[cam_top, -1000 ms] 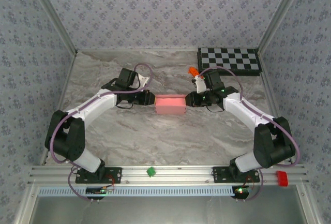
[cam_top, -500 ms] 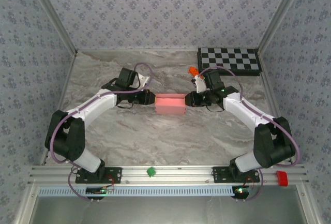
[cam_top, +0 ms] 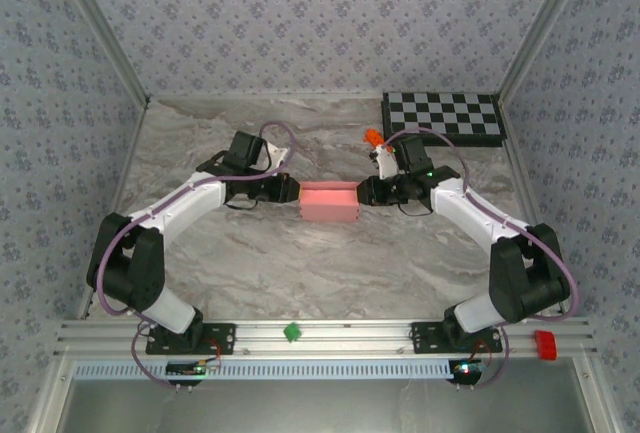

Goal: Fold the paper box

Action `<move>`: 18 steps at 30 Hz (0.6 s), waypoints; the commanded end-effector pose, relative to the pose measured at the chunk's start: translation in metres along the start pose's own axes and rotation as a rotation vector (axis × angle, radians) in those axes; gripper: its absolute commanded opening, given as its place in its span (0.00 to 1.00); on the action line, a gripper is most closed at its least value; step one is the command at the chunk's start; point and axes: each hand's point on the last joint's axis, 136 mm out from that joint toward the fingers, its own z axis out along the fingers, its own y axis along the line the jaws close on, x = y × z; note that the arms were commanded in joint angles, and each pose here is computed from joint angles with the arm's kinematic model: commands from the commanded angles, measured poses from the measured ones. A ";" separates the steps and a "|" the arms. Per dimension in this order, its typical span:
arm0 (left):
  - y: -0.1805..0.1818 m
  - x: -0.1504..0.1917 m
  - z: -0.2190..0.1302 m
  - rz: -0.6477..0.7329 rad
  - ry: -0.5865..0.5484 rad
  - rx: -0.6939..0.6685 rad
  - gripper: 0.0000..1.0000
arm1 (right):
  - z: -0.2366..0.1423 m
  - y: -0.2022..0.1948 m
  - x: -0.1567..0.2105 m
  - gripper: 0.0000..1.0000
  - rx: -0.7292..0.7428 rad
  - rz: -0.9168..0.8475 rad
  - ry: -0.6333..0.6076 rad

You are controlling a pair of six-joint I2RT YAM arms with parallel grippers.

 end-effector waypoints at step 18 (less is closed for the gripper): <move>0.002 0.010 0.008 0.012 0.051 -0.026 0.14 | 0.006 -0.005 0.004 0.12 0.023 0.008 0.027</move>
